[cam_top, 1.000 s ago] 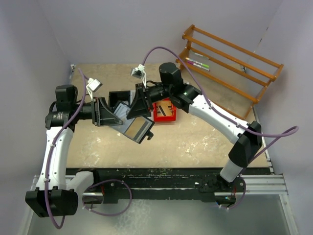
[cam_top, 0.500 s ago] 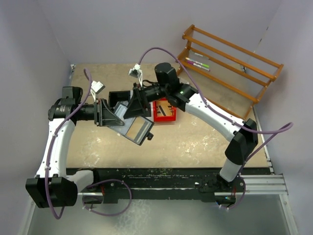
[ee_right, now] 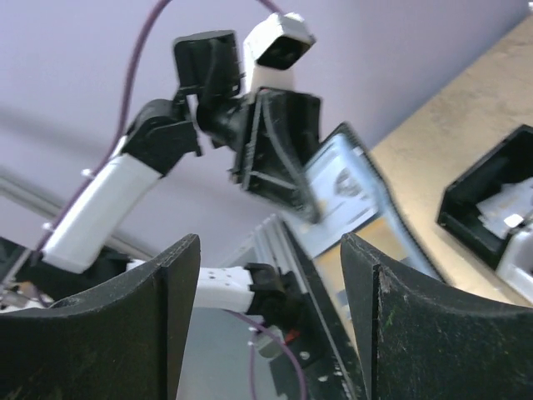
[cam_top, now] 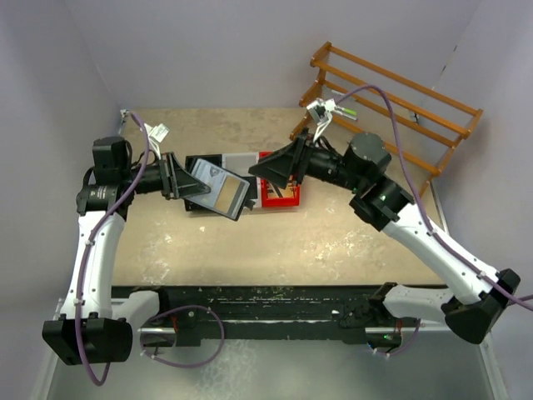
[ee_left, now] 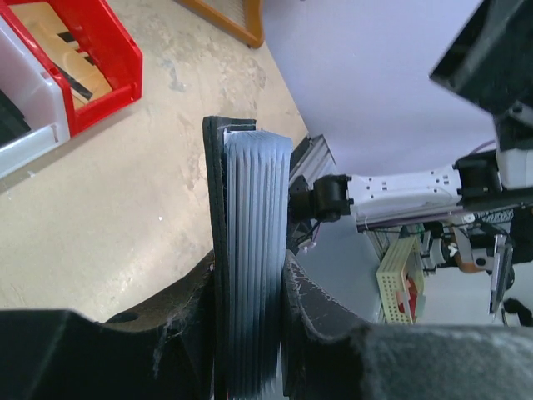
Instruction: Take the credit cards out of the card holder
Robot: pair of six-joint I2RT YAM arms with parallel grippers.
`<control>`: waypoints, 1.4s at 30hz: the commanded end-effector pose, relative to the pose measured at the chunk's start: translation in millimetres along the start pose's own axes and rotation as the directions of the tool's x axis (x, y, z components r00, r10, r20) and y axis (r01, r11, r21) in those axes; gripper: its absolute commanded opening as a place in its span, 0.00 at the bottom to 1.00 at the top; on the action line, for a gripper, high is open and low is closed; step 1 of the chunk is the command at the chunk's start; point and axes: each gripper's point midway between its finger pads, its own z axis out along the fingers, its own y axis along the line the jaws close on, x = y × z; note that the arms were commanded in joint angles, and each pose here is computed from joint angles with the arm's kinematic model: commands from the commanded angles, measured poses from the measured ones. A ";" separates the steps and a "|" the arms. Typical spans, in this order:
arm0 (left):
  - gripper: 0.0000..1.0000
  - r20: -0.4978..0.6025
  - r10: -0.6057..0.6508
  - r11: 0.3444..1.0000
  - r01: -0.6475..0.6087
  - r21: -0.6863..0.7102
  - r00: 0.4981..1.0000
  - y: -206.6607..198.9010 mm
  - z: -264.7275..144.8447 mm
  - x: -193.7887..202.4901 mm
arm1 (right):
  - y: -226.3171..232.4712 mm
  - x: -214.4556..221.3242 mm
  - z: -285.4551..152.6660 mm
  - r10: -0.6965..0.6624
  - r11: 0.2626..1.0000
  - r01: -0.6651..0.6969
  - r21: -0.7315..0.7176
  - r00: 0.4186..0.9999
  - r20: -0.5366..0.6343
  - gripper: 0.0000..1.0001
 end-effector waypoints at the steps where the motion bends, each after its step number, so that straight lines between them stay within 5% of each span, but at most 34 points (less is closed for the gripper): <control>1: 0.00 0.093 0.041 0.999 -0.043 0.024 0.995 -14.3 0.9 -28.2 | 15.1 13.9 8.4 0.117 0.991 -0.113 -0.076 0.991 0.058 0.69; 9: 0.00 0.119 0.046 0.996 -0.055 0.075 0.992 -28.9 -0.8 -34.9 | 17.1 56.2 34.3 0.230 0.958 -0.230 -0.173 0.973 -0.020 0.59; 32: 0.01 0.086 0.037 0.979 -0.053 0.197 0.996 -59.4 -9.5 -18.2 | -2.3 76.5 69.4 0.333 0.915 -0.341 -0.215 0.940 -0.074 0.48; 42: 0.09 0.079 0.037 0.978 -0.052 0.202 0.996 -59.0 -10.9 -6.6 | 12.2 59.7 74.5 0.362 0.886 -0.362 -0.290 0.930 -0.056 0.23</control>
